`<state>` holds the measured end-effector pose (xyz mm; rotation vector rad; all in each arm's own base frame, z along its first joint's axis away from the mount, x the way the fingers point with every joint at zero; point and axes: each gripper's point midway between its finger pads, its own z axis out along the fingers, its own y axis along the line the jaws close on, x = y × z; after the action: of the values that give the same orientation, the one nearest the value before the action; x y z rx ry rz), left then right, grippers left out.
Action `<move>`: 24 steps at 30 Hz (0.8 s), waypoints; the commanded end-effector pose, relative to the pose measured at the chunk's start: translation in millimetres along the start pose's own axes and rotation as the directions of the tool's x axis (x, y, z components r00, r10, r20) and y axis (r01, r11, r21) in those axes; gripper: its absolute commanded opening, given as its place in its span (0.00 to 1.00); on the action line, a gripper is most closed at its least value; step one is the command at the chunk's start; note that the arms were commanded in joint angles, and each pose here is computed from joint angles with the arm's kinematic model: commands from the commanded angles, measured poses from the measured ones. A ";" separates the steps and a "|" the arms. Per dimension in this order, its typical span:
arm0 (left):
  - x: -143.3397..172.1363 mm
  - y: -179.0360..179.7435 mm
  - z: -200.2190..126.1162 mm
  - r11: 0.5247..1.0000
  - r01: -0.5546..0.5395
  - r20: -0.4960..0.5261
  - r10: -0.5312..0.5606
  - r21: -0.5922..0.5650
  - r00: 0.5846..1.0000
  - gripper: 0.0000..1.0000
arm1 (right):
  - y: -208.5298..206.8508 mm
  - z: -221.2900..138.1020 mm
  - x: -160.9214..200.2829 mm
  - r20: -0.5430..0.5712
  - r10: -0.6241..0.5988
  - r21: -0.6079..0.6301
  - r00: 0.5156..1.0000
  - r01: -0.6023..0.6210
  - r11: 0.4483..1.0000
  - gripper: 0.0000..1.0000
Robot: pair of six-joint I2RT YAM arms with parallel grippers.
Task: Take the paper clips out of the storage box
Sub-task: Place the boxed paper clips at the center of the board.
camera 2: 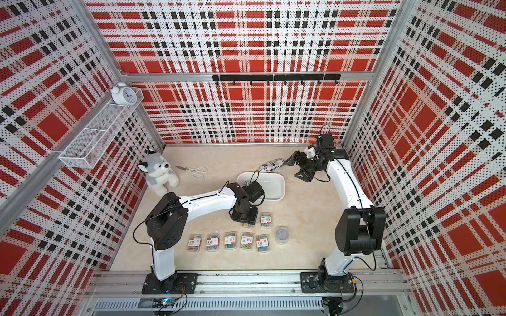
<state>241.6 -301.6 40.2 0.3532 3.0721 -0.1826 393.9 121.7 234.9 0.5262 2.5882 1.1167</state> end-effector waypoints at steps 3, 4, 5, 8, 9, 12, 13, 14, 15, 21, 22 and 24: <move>-1.2 4.7 5.2 1.000 0.004 -0.013 -0.004 -0.026 1.000 0.29 | 6.8 -11.1 -4.6 0.032 -0.020 -0.017 0.999 0.020 1.000 0.86; -1.6 4.2 5.9 1.000 0.004 -0.014 -0.004 -0.025 1.000 0.31 | 5.9 -11.2 -4.7 0.033 -0.019 -0.015 0.999 0.019 1.000 0.86; -2.3 3.8 7.0 1.000 0.003 -0.015 -0.004 -0.026 1.000 0.32 | 5.0 -10.5 -4.0 0.030 -0.018 -0.012 0.999 0.019 1.000 0.86; -3.4 2.5 9.8 1.000 0.008 -0.022 -0.009 -0.027 1.000 0.37 | 3.1 -10.5 -3.8 0.030 -0.013 -0.005 0.999 0.013 1.000 0.86; -3.6 1.8 10.7 1.000 0.010 -0.024 -0.011 -0.026 1.000 0.39 | 3.5 -11.2 -3.9 0.033 -0.014 -0.004 0.999 0.014 1.000 0.86; -3.0 1.7 14.1 1.000 0.007 -0.031 -0.008 -0.030 0.999 0.46 | 2.2 -11.9 -4.5 0.035 -0.014 0.002 0.999 0.014 1.000 0.86; -3.1 2.2 15.0 0.999 0.007 -0.032 -0.008 -0.034 0.999 0.51 | 2.4 -11.6 -4.0 0.033 -0.015 0.000 0.999 0.015 1.000 0.86; -2.9 1.9 15.4 0.999 0.007 -0.034 -0.008 -0.033 0.999 0.54 | 1.7 -11.8 -4.4 0.034 -0.013 0.002 0.999 0.013 1.000 0.86; -2.7 2.5 15.6 0.999 0.008 -0.035 -0.009 -0.036 0.999 0.58 | 1.8 -12.2 -4.2 0.034 -0.014 0.002 0.999 0.014 1.000 0.86; -1.7 2.4 17.2 0.999 0.007 -0.044 -0.008 -0.034 0.999 0.66 | 0.2 -12.9 -4.1 0.035 -0.009 0.005 0.999 0.009 1.000 0.86; -1.7 2.5 17.3 0.999 0.007 -0.045 -0.009 -0.034 0.999 0.66 | -0.5 -12.8 -4.3 0.035 -0.008 0.005 0.999 0.007 1.000 0.86; -2.2 2.2 17.4 0.999 0.009 -0.044 -0.010 -0.034 0.999 0.66 | -1.1 -11.9 -3.7 0.032 -0.006 0.006 0.999 0.006 1.000 0.86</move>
<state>244.5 -302.1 26.6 0.3448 3.0944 -0.1396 394.6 116.4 233.9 0.5459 2.5865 1.1066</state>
